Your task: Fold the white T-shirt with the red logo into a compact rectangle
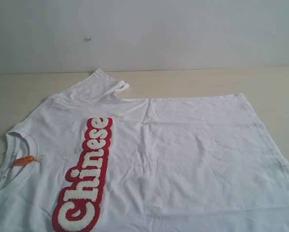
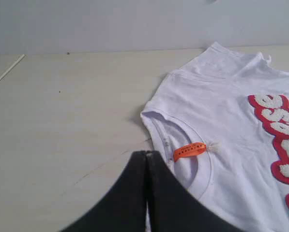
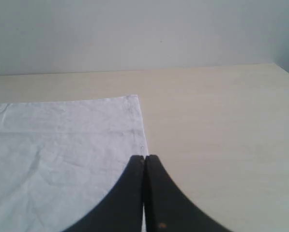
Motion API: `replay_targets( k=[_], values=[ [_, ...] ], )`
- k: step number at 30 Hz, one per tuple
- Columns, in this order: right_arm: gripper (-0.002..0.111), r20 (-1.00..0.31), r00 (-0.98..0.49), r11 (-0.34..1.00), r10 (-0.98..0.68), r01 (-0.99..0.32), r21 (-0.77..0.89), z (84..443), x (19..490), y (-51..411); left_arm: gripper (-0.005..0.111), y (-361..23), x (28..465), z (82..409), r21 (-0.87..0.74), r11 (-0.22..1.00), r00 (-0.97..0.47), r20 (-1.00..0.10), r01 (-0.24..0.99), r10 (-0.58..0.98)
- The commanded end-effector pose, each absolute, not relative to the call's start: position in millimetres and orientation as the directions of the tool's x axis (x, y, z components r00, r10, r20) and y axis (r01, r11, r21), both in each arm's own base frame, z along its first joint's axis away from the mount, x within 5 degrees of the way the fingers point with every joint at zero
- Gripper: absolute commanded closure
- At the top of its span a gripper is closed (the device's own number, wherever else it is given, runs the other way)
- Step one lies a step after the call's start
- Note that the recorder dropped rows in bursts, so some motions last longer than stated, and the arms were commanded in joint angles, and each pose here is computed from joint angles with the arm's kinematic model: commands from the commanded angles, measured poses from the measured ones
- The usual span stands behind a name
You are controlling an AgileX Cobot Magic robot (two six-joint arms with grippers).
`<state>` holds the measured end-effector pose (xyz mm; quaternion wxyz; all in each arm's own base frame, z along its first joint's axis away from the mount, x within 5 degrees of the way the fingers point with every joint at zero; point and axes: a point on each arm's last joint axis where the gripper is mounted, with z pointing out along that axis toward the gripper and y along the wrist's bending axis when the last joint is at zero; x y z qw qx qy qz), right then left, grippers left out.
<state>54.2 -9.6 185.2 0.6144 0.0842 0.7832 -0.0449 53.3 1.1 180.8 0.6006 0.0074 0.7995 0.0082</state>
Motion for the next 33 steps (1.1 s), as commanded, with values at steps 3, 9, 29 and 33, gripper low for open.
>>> replay_targets(
  k=[3,9,29,33],
  values=[
    [0.108,-0.972,-0.224,0.981,0.069,0.19,0.026,184.4,54.0,-9.9,0.107,1.3,53.1,180.9,0.015,1.0,-0.268,-0.963,-0.003,0.014],
    [0.108,-0.972,-0.224,0.981,0.069,0.19,0.026,184.4,54.0,-9.9,0.107,1.3,53.1,180.9,0.015,1.0,-0.268,-0.963,-0.003,0.014],
    [0.108,-0.972,-0.224,0.981,0.069,0.19,0.026,184.4,54.0,-9.9,0.107,5.3,53.3,181.9,0.266,0.964,-0.261,-0.929,0.02,0.261],
    [0.108,-0.972,-0.224,0.981,0.069,0.19,0.026,184.4,54.0,-9.9,0.107,3.2,54.6,186.9,0.225,0.974,-0.203,-0.953,0.018,0.223]
  ],
)
